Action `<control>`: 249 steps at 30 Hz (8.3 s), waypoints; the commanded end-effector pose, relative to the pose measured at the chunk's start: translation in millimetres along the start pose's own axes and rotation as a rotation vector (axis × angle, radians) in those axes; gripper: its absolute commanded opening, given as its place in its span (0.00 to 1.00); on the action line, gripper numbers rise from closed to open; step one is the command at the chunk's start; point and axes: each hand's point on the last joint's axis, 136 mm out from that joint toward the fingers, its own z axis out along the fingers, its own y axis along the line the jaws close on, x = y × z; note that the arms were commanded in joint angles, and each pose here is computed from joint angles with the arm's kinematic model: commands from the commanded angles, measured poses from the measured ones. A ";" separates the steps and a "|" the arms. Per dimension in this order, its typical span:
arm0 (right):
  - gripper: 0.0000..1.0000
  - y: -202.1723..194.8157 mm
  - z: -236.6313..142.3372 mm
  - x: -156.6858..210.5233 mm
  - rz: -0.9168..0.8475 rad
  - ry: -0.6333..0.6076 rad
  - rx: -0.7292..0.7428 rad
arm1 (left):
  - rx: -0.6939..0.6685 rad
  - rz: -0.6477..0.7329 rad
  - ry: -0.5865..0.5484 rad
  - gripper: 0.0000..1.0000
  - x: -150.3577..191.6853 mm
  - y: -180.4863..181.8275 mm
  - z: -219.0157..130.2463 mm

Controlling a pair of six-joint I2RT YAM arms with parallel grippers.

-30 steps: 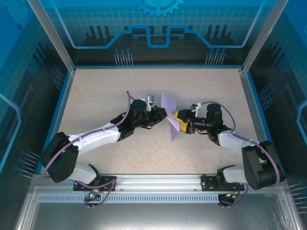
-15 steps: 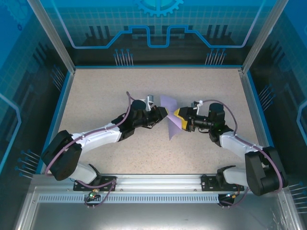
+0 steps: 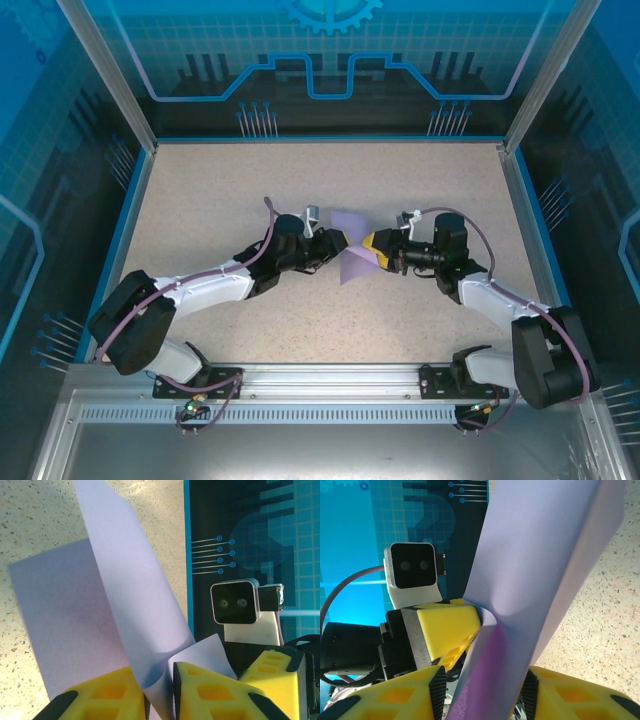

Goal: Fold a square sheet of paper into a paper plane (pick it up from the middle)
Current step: Turn over the paper at the center of the table, then third fold the triangle at the center of the table.

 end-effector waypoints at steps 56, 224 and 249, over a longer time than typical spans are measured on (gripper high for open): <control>0.00 -53.6 -62.2 -8.6 -0.424 0.036 0.906 | -0.227 0.176 0.105 0.89 -13.3 21.3 -35.3; 0.07 -104.7 9.6 67.2 -0.223 0.328 0.553 | -0.717 0.269 0.380 0.32 54.7 167.0 0.7; 0.06 -109.1 55.7 71.2 -0.225 0.389 0.530 | -0.626 0.284 0.348 0.32 47.1 132.6 -6.6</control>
